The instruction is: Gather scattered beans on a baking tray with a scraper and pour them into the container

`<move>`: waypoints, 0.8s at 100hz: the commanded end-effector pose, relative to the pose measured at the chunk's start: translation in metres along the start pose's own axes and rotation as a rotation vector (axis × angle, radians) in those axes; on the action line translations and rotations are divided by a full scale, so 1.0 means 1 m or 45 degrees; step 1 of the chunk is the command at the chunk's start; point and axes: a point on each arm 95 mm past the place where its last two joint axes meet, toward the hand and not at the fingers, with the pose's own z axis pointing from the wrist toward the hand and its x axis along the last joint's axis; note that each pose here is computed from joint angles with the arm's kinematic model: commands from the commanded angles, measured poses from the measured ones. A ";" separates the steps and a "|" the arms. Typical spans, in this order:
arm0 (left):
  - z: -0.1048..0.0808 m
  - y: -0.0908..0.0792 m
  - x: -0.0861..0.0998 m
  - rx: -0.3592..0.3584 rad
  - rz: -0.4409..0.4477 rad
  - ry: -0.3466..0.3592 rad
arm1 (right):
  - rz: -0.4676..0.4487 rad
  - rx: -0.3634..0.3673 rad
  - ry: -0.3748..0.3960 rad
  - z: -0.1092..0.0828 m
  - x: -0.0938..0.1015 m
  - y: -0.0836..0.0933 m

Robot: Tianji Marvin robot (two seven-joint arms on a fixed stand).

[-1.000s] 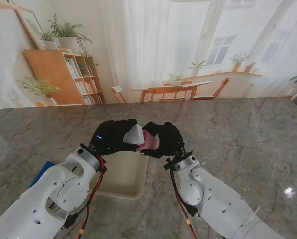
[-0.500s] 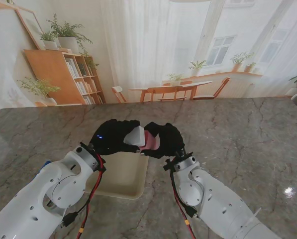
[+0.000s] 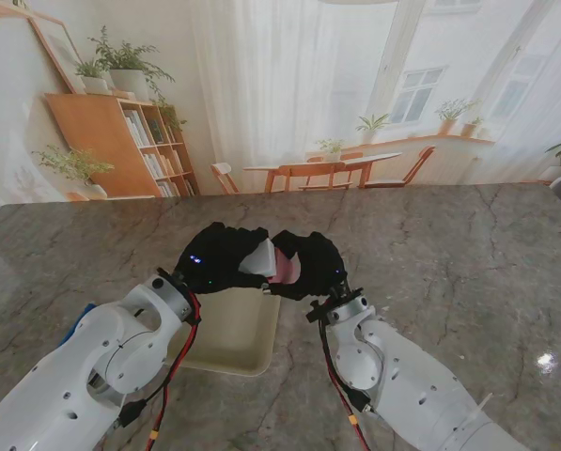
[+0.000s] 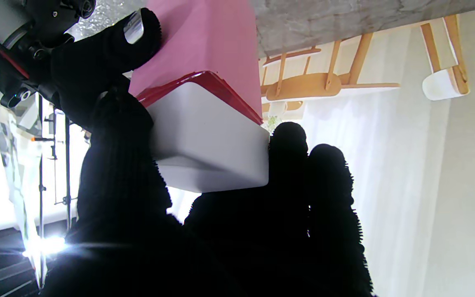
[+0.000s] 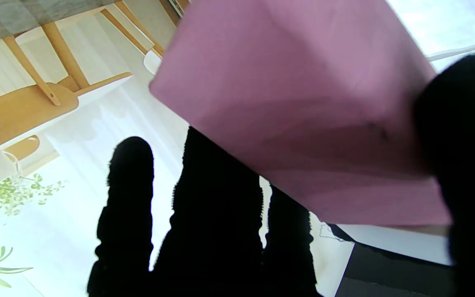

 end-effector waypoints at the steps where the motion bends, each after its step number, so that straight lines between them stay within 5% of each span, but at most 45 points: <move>1: -0.001 0.008 0.005 -0.036 -0.044 0.018 | 0.019 -0.021 0.015 0.009 0.006 0.001; 27: -0.006 0.008 0.004 -0.098 -0.065 0.031 | 0.021 -0.025 0.005 0.008 0.005 0.002; 80: -0.013 -0.002 0.006 -0.155 0.135 0.102 | 0.025 -0.019 -0.008 0.007 0.004 0.003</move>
